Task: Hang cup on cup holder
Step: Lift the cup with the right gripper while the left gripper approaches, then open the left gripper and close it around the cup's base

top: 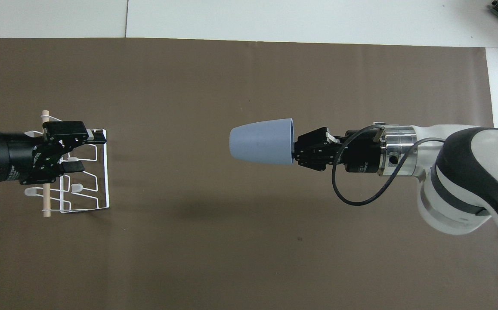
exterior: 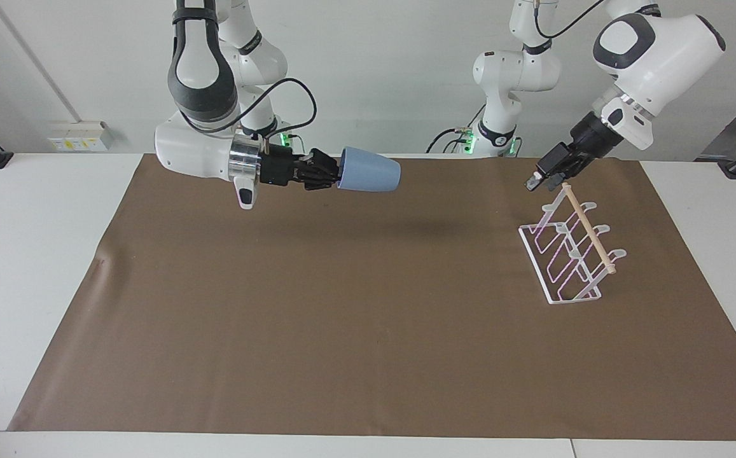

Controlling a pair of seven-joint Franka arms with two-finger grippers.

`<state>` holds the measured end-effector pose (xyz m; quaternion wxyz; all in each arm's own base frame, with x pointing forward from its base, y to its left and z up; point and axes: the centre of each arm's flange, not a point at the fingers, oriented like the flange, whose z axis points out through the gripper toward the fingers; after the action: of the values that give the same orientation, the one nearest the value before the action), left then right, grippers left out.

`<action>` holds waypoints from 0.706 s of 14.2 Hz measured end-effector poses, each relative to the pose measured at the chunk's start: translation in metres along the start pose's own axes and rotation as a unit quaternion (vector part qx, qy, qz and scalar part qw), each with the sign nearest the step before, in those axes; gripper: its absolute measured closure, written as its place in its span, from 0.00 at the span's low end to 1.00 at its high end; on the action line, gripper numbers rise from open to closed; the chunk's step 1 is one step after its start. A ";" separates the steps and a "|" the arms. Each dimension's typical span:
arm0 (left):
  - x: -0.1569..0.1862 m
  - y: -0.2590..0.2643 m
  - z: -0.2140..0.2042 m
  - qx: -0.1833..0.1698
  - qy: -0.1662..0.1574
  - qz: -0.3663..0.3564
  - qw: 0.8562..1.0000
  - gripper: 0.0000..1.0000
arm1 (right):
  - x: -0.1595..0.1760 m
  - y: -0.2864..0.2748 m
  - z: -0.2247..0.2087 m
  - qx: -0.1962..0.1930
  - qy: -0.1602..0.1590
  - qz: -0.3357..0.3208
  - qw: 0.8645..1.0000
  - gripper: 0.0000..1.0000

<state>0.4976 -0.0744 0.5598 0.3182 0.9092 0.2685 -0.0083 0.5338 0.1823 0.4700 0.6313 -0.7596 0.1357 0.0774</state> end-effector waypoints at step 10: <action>-0.120 0.070 0.106 -0.135 0.002 -0.222 0.966 0.00 | -0.015 0.008 0.046 0.009 0.019 0.019 1.000 0.96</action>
<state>0.4459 -0.2399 0.5381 0.4272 0.7757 0.4628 -0.0402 0.5201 0.2274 0.4581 0.6337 -0.7525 0.1634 0.0737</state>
